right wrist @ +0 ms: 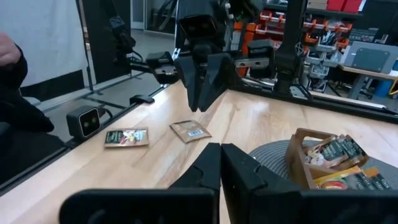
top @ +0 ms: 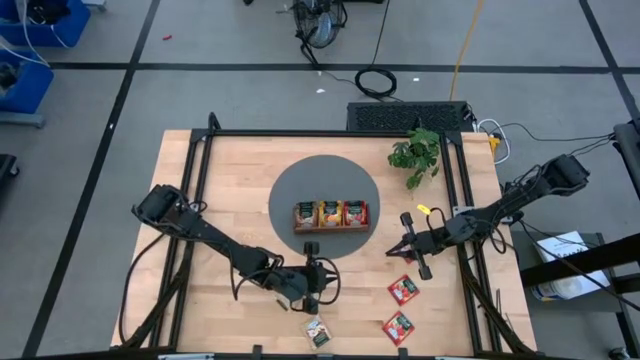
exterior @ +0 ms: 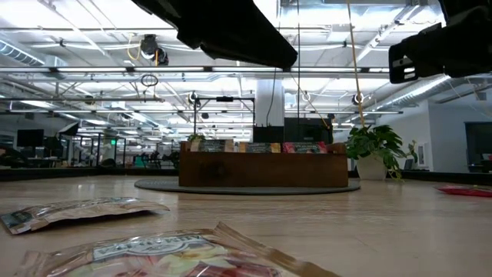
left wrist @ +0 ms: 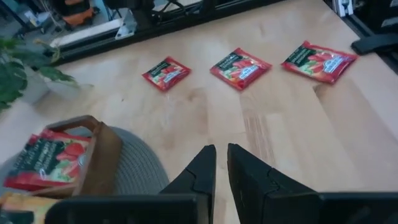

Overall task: Pick & Place Tea
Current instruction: Put the red tea bag into the right section of the wooden organizer

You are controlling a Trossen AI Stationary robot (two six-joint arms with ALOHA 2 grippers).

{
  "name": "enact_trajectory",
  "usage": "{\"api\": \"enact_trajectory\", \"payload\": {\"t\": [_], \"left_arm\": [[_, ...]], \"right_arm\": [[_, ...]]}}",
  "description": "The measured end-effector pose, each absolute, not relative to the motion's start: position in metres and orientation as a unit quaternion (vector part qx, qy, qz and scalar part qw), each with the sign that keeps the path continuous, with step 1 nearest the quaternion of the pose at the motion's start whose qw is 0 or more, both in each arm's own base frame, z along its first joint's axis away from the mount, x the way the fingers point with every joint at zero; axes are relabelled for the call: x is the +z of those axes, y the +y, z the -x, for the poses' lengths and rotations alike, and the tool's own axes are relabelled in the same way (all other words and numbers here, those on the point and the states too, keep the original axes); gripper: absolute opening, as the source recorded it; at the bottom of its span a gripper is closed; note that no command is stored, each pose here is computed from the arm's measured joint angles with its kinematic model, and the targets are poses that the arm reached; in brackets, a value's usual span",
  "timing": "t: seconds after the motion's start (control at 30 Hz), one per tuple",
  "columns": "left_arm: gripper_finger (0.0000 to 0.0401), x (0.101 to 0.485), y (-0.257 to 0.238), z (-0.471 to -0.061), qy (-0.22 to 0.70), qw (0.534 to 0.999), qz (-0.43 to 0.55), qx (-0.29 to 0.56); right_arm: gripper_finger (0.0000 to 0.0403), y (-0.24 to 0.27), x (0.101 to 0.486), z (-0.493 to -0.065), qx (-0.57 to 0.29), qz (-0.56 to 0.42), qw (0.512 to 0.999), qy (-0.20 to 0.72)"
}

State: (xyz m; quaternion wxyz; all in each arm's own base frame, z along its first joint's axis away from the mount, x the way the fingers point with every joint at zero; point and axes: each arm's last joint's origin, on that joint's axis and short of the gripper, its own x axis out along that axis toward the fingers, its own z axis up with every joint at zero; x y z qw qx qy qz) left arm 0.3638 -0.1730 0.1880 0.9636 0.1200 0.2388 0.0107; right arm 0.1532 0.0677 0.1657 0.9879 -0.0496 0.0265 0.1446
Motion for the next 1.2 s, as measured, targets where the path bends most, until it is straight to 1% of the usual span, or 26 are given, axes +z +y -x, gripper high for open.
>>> {"api": "enact_trajectory", "payload": {"t": [0.17,0.37,0.57,0.67,0.97,1.2], "left_arm": [[0.0049,0.1886,-0.1712,-0.3638,0.234,0.959,-0.151,0.040],[0.0049,0.1884,-0.1695,-0.3644,0.234,0.965,-0.109,0.054],[0.0049,0.1879,-0.1745,-0.3643,0.242,0.966,-0.086,-0.016],[0.0049,0.1876,-0.1756,-0.3641,0.245,0.966,-0.081,-0.035],[0.0049,0.1889,-0.1762,-0.3648,0.239,0.968,-0.063,-0.038],[0.0049,0.1891,-0.1756,-0.3652,0.236,0.966,-0.097,-0.045]], "right_arm": [[0.0000,0.0676,0.1657,-0.1532,0.145,0.050,0.988,0.026],[0.0000,0.0677,0.1657,-0.1532,0.144,0.041,0.988,0.028],[0.0000,0.0677,0.1657,-0.1532,0.144,0.034,0.989,0.029],[0.0000,0.0677,0.1658,-0.1533,0.144,0.037,0.988,0.028],[0.0000,0.0677,0.1657,-0.1533,0.144,0.030,0.989,0.030],[0.0000,0.0677,0.1657,-0.1533,0.144,0.042,0.988,0.028]]}}
